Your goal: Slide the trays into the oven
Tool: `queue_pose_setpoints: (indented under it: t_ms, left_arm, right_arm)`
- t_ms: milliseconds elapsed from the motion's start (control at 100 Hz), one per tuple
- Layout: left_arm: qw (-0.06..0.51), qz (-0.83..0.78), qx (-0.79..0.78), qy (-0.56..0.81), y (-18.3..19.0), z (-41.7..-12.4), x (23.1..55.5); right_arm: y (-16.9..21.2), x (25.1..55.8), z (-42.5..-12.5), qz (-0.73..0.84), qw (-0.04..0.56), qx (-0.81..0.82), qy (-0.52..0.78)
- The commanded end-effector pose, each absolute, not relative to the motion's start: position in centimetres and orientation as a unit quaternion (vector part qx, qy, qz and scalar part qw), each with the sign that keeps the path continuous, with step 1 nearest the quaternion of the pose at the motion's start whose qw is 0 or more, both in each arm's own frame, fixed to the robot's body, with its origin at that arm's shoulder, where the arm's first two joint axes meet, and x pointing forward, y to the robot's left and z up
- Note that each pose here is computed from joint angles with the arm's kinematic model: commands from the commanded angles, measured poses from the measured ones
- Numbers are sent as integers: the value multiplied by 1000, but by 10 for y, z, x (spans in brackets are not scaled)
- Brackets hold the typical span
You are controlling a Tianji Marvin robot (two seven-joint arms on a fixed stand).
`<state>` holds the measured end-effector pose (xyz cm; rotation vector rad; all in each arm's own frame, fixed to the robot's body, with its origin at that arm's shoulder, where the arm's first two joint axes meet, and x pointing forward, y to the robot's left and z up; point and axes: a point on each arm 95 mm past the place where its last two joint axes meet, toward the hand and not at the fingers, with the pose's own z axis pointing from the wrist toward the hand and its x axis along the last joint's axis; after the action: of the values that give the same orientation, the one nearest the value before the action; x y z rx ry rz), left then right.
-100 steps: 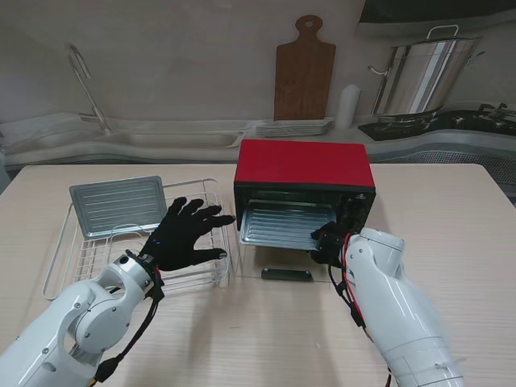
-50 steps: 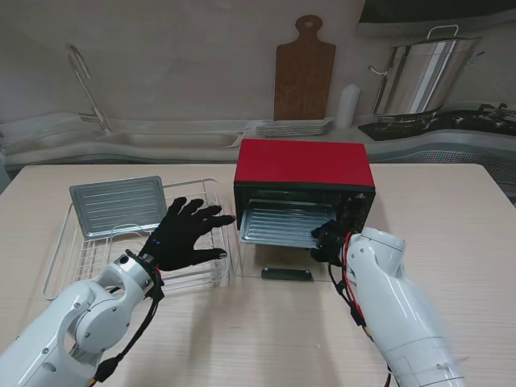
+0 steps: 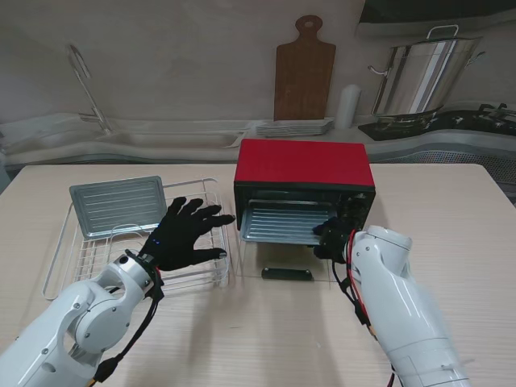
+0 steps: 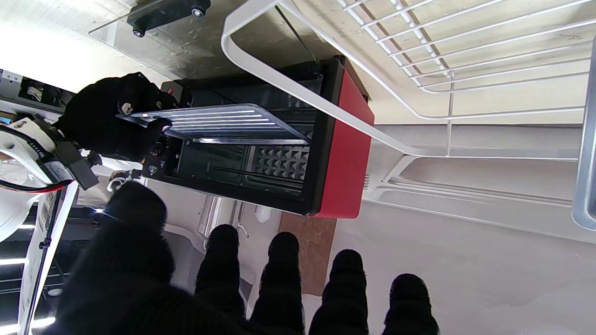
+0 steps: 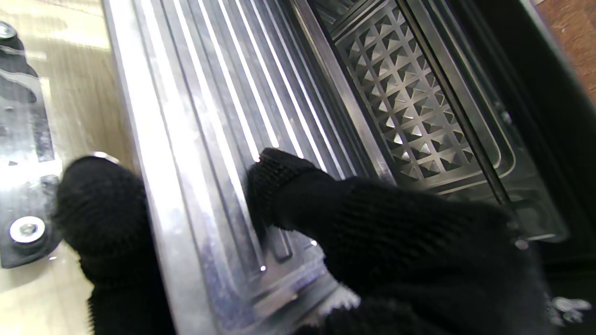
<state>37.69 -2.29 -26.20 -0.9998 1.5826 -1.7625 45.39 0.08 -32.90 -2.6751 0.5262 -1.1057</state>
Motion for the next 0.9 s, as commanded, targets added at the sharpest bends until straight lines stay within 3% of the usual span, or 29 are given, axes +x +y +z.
queue_pose_setpoints:
  t_ms: [0,890]
  left_arm:
    - [279,-656,-375,593,-25,-261,374]
    - [279,-655,-378,592,-25,-262,375]
  right_arm:
    - [3,454,-327,-379,108,-903,172]
    - [4,452,-332,-370,112,-905,175]
